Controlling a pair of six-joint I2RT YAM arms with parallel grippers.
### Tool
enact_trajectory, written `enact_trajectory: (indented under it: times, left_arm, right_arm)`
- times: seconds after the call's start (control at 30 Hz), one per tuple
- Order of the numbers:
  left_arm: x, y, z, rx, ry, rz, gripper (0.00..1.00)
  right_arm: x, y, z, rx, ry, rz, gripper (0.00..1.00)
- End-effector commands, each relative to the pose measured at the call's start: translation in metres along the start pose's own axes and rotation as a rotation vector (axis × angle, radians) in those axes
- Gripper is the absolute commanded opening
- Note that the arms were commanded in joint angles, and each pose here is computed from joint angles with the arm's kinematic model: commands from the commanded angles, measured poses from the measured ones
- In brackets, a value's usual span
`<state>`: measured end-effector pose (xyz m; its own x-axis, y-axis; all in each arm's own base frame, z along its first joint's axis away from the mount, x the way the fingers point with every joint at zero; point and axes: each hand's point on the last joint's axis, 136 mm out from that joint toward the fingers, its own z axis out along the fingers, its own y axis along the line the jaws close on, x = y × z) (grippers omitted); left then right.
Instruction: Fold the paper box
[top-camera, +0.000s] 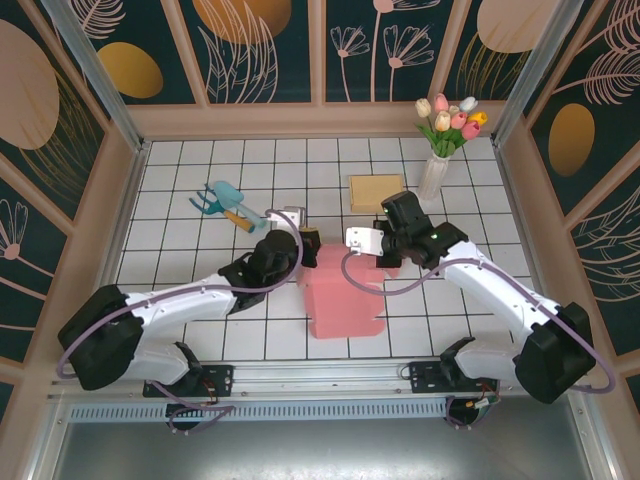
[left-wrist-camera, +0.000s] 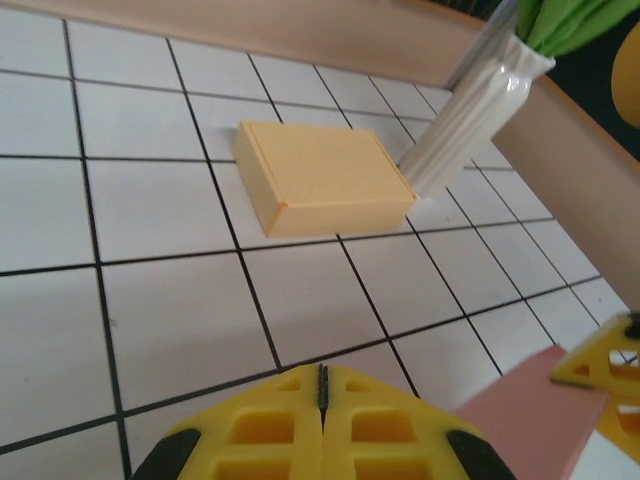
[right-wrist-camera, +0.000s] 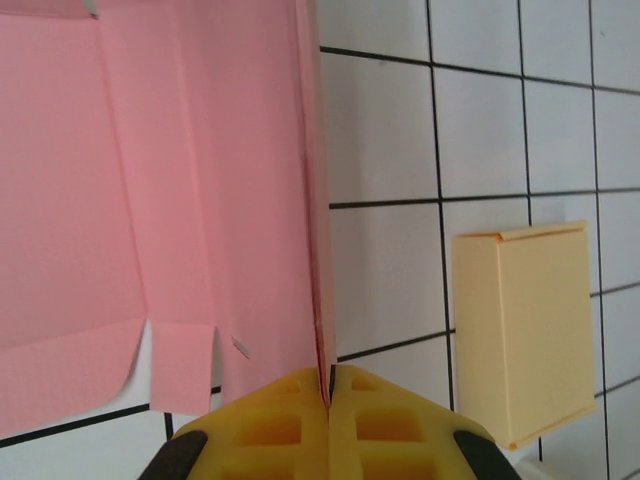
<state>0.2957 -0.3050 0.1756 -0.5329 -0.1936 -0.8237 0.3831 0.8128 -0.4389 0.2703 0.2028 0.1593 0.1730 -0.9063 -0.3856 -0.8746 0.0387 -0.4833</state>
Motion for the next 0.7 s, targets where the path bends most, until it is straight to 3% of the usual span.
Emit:
enact_trajectory:
  times: [0.0,0.13,0.27,0.47,0.67]
  left_arm:
    - [0.007,-0.025,0.008,0.091,0.052,0.018,0.05]
    - [0.016,-0.03,0.016,0.082,0.077,0.035,0.05]
    - [0.012,-0.01,0.019,-0.047,0.062,0.03,0.06]
    - [-0.017,0.023,-0.013,-0.223,-0.051,-0.004,0.09]
    - [-0.002,0.005,-0.039,-0.079,-0.01,-0.044,0.1]
  right_arm:
    - [-0.012,-0.02,-0.003,0.05,-0.019,0.064,0.0]
    - [-0.013,-0.029,-0.001,0.062,-0.01,0.112,0.0]
    - [-0.009,-0.024,0.003,0.048,0.005,0.107,0.0]
    - [0.006,-0.025,0.004,0.075,0.049,0.104,0.0]
    - [0.009,-0.029,0.003,0.091,0.062,0.123,0.0]
